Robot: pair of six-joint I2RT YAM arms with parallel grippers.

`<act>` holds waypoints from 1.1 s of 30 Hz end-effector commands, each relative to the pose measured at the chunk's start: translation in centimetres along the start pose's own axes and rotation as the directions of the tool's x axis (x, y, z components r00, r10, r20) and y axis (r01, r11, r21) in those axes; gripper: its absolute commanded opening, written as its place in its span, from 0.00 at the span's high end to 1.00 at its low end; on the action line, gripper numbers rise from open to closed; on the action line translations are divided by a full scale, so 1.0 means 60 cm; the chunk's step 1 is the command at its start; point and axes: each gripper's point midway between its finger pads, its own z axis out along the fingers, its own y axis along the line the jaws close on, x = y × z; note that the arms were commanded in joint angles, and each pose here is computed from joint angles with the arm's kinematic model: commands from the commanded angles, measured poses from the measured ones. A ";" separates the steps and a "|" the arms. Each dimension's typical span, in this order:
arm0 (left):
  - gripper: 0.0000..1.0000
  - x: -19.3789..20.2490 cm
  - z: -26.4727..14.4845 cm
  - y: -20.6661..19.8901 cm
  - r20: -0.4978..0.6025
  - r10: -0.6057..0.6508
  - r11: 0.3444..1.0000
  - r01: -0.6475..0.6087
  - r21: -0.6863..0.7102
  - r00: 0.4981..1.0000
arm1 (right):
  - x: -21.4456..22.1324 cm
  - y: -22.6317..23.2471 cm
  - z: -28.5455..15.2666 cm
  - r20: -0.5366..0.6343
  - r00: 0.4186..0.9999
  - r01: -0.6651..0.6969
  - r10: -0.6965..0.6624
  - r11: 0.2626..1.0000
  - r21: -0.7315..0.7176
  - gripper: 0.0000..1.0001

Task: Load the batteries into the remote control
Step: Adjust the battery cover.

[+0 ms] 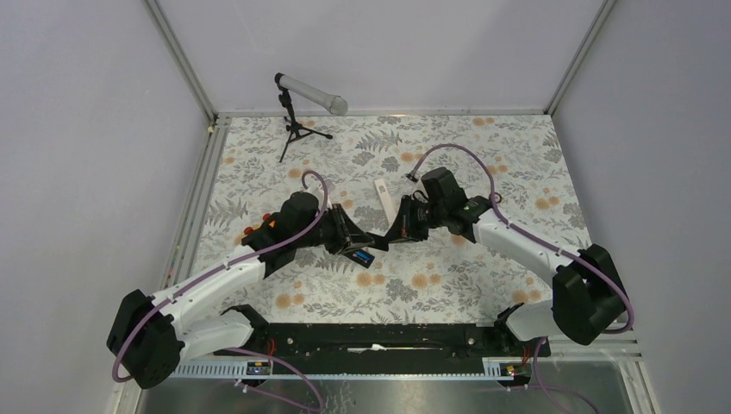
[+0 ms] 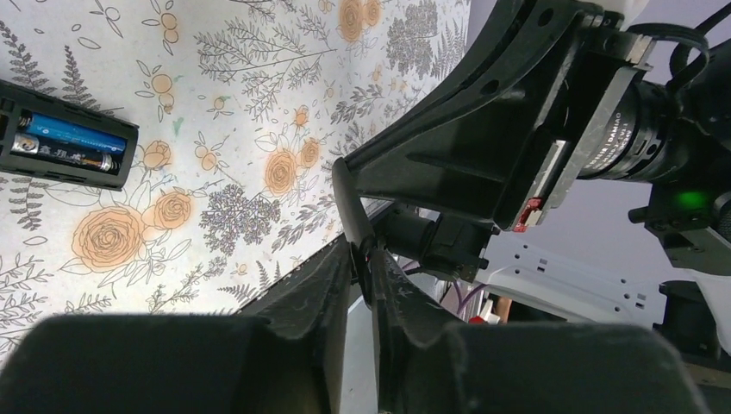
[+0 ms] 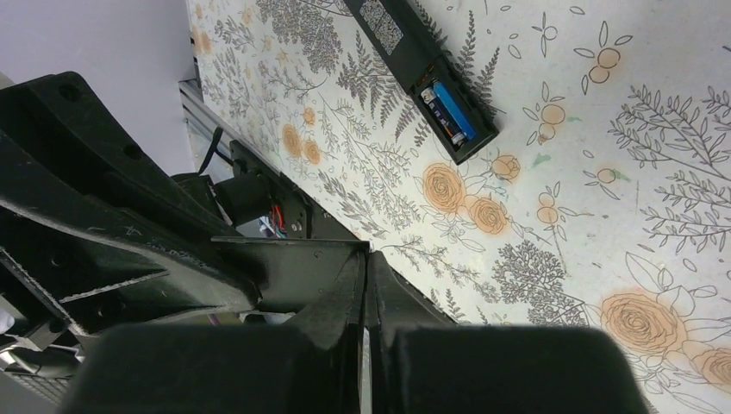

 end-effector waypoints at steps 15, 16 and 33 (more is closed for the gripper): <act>1.00 -0.062 -0.049 -0.098 0.156 0.618 0.774 -0.631 0.049 0.771 | -0.043 0.081 -0.107 0.168 0.979 -0.091 0.117 0.984 -0.156 0.28; 1.00 -0.073 -0.058 -0.106 0.184 0.659 0.738 -0.674 0.026 0.729 | -0.044 0.088 -0.120 0.164 0.974 -0.127 0.158 0.975 -0.183 0.27; 1.00 -0.069 -0.190 -0.246 0.554 0.755 -0.294 -0.936 -0.192 -0.351 | -0.055 0.250 -0.247 0.157 0.983 0.168 -0.092 0.794 -0.584 0.06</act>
